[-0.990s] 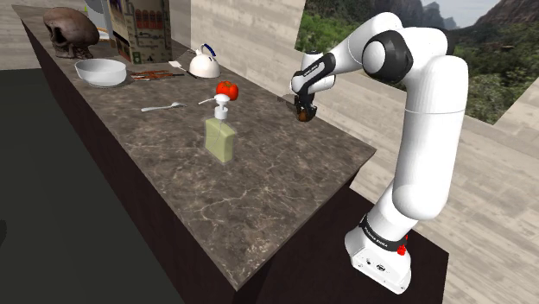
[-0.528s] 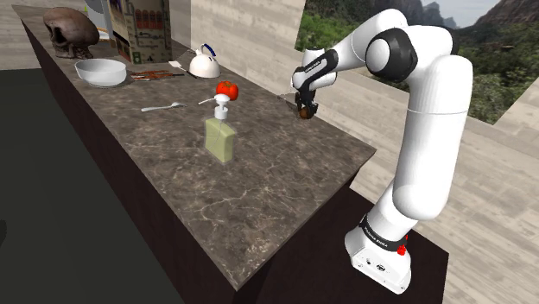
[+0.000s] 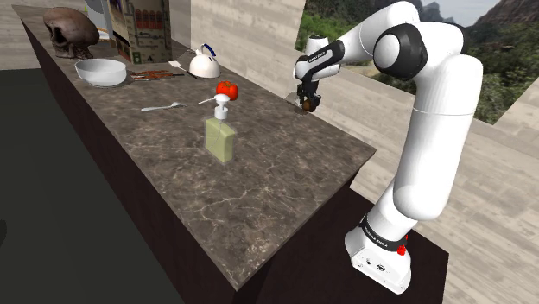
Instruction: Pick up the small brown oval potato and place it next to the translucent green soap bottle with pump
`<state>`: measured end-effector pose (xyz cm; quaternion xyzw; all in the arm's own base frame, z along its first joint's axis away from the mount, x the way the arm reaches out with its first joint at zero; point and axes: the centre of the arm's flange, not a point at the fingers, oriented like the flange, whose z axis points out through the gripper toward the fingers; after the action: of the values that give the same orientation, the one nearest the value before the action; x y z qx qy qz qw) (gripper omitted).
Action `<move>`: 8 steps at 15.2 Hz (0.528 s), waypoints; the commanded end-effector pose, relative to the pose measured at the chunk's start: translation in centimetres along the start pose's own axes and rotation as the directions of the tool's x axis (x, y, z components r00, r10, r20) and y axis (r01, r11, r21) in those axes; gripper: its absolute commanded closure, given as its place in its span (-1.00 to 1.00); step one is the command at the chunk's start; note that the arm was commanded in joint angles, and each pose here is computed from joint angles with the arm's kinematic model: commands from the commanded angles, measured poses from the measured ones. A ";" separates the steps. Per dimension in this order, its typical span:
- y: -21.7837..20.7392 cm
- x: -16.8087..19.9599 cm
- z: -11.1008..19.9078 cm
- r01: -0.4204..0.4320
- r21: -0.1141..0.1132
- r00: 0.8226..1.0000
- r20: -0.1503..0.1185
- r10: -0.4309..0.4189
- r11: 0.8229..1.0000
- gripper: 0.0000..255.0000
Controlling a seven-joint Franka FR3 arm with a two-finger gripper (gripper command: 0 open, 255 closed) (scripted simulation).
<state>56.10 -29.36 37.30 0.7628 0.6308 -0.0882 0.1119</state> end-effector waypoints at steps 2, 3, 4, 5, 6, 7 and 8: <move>0.1 -0.5 -1.6 0.000 0.001 1.000 0.000 0.000 1.000 1.00; 0.1 -0.6 -2.1 0.000 0.001 1.000 0.000 0.000 1.000 1.00; 0.1 -0.7 -2.6 0.000 0.001 1.000 0.000 0.000 1.000 1.00; 0.2 -0.9 -3.1 0.000 0.001 1.000 0.000 0.000 1.000 1.00; 0.2 -1.0 -3.6 0.000 0.001 1.000 0.000 0.000 1.000 1.00; 0.2 -1.2 -4.1 0.000 0.001 1.000 0.000 0.000 1.000 1.00; 0.2 -1.3 -4.6 0.000 0.001 1.000 0.000 0.000 1.000 1.00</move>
<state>56.06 -29.39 41.54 0.7628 0.6308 -0.0883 0.1119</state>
